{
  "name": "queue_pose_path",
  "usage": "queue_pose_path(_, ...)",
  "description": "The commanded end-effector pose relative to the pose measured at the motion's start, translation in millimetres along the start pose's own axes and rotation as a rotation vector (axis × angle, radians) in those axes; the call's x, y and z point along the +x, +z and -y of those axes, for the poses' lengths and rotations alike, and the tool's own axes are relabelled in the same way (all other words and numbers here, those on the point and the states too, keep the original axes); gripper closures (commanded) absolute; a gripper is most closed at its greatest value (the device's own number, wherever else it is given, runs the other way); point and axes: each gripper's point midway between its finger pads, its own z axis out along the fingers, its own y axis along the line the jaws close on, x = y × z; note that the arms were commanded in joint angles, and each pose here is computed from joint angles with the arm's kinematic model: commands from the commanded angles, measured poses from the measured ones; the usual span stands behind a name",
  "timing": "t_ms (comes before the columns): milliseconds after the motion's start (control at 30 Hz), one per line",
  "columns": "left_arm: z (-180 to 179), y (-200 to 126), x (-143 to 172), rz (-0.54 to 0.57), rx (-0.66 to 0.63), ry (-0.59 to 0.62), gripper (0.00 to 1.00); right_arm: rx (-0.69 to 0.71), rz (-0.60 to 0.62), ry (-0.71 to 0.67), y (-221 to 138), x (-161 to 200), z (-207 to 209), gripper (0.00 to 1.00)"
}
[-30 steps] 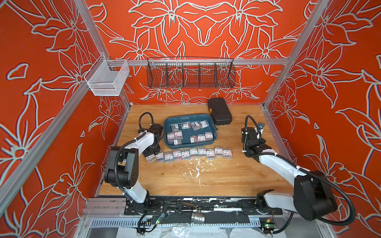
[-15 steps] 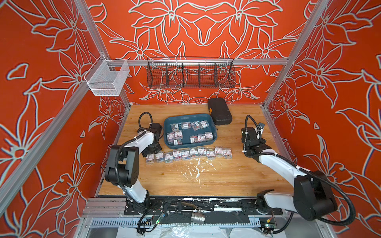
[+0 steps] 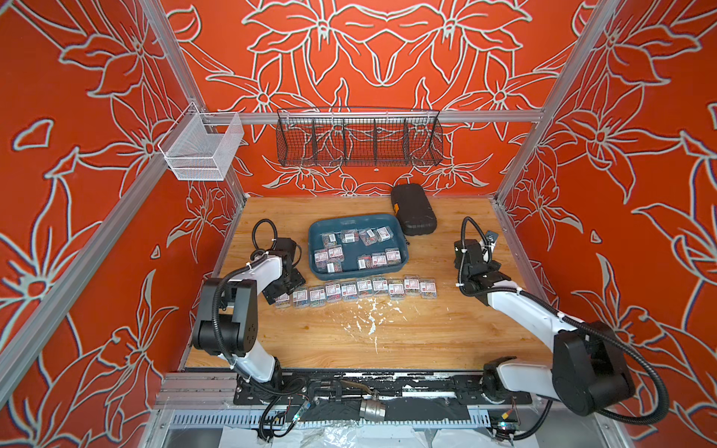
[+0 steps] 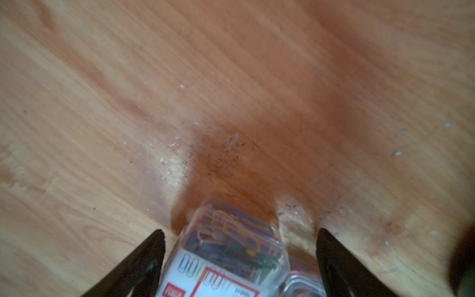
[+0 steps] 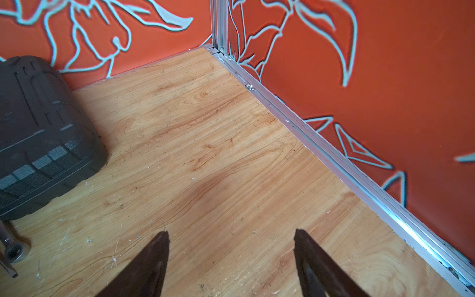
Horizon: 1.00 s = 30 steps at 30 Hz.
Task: Take the paper clips out of the storage box
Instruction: Place the boxed paper clips at the center of the board.
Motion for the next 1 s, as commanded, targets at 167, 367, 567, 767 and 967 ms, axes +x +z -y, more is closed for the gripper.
queue_pose_path(167, 18.6, -14.9, -0.3, 0.01, 0.141, -0.019, 0.1, -0.002, -0.002, 0.015, -0.8, 0.3, 2.0, 0.22)
queue_pose_path(367, 12.3, -17.8, -3.0, 0.023, 0.105, -0.006, 0.1, -0.004, -0.002, 0.015, -0.9, 0.2, 1.8, 0.22)
queue_pose_path(567, 11.4, -18.1, -5.4, 0.017, 0.086, 0.006, 0.1, -0.007, -0.002, 0.014, -1.0, 0.1, 1.1, 0.21)
queue_pose_path(767, 7.0, -35.8, -7.4, 0.076, 0.118, 0.018, 0.1, -0.045, -0.013, 0.0, -0.2, -0.7, -7.9, 0.23)
queue_pose_path(967, 5.8, -59.1, -6.2, 0.172, 0.215, 0.04, 0.06, -0.209, -0.082, -0.016, -12.9, -7.0, -38.7, 0.31)
